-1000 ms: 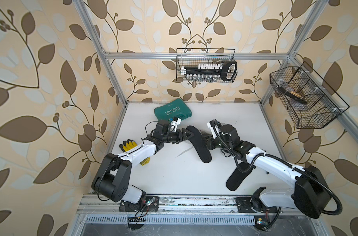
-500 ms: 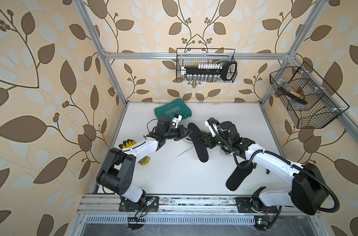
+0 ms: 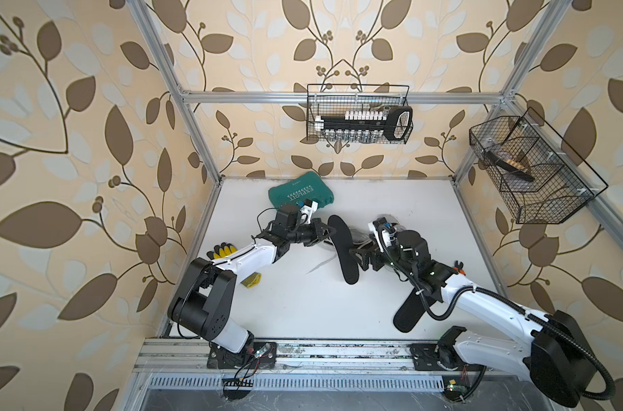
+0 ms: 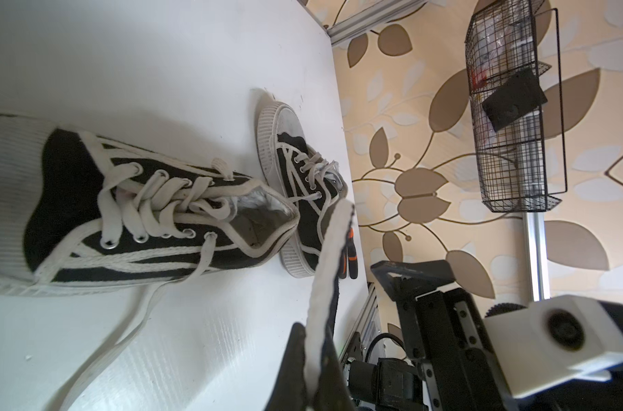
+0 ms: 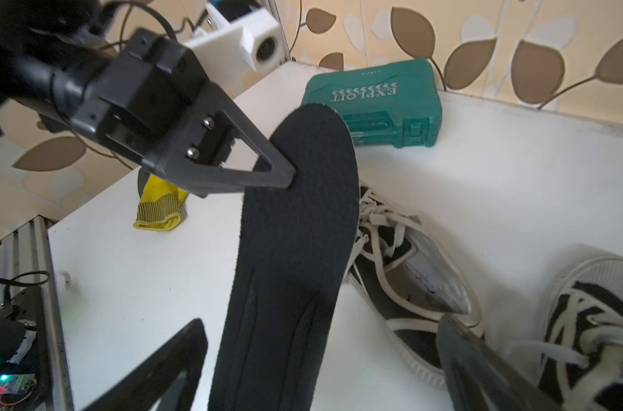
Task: Insert the insole into the shoe
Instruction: Pick up the insole from the center of the board.
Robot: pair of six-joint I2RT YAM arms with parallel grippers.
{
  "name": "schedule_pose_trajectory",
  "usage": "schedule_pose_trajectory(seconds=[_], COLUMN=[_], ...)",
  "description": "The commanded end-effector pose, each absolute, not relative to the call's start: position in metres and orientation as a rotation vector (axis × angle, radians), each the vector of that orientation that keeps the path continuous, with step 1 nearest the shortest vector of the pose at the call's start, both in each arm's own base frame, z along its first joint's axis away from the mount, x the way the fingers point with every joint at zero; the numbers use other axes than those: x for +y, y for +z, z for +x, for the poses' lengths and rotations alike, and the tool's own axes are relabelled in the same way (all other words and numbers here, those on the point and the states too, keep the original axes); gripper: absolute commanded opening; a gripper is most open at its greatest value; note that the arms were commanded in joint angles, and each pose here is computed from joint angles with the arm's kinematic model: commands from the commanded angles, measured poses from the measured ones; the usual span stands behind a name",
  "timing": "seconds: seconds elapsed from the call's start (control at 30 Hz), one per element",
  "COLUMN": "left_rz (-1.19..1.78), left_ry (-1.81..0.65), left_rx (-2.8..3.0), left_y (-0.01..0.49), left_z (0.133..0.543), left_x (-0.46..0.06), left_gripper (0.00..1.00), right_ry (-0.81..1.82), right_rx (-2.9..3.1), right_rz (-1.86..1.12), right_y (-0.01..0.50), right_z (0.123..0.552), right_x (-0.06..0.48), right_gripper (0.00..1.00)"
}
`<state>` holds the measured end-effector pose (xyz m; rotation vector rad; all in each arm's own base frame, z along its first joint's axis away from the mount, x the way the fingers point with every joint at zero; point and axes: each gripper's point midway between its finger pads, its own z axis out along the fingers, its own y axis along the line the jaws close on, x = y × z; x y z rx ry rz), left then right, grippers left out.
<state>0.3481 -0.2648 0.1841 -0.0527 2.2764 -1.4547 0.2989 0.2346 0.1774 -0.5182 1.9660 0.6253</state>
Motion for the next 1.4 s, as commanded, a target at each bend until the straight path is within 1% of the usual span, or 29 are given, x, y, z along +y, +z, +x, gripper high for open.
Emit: schedule_pose_trajectory(seconds=[0.0, 0.13, 0.27, 0.4, 0.63, 0.77, 0.83, 0.93, 1.03, 1.1, 1.17, 1.37], left_rz=[-0.066, -0.06, -0.062, -0.053, -0.051, -0.065, -0.075, -0.101, -0.113, -0.11, -0.096, -0.141], left_ry=[-1.435, -1.47, -1.47, -1.456, -1.448, -1.439, -1.437, -1.43, -1.429, -1.431, -1.438, -1.452], left_rx=[2.187, 2.157, 2.164, 2.171, 2.178, 2.184, 2.19, 2.2, 2.204, 2.202, 2.175, 2.196], left_y=[0.219, 0.222, 0.225, 0.224, 0.222, 0.221, 0.221, 0.22, 0.219, 0.219, 0.231, 0.227], left_z=[0.354, 0.352, 0.35, 0.349, 0.349, 0.35, 0.35, 0.351, 0.351, 0.351, 0.347, 0.345], left_x=[-0.263, -0.265, -0.265, -0.264, -0.263, -0.262, -0.262, -0.261, -0.26, -0.26, -0.259, -0.258], left_gripper=[0.0, 0.0, 0.0, 0.0, 0.0, 0.0, 0.0, 0.0, 0.0, 0.0, 0.0, 0.0], right_ry=[0.652, 0.788, 0.823, 0.836, 0.986, 0.922, 0.825, 0.674, 0.543, 0.51, 0.506, 0.524], right_rx=[1.845, 1.835, 1.854, 1.846, 1.844, 1.845, 1.863, 1.856, 1.843, 1.831, 1.819, 1.788], right_rz=[-0.398, -0.343, -0.363, -0.344, -0.426, -0.465, -0.459, -0.515, -0.508, -0.48, -0.458, -0.454], right_y=[0.203, 0.199, 0.191, 0.19, 0.192, 0.188, 0.183, 0.179, 0.177, 0.177, 0.178, 0.184], right_z=[0.316, 0.321, 0.328, 0.335, 0.328, 0.329, 0.334, 0.334, 0.339, 0.343, 0.345, 0.345], right_x=[0.246, 0.266, 0.278, 0.28, 0.308, 0.315, 0.312, 0.318, 0.319, 0.318, 0.317, 0.317], right_gripper=[0.99, 0.99, 0.99, 0.99, 0.99, 0.99, 0.99, 0.97, 0.95, 0.92, 0.89, 0.79])
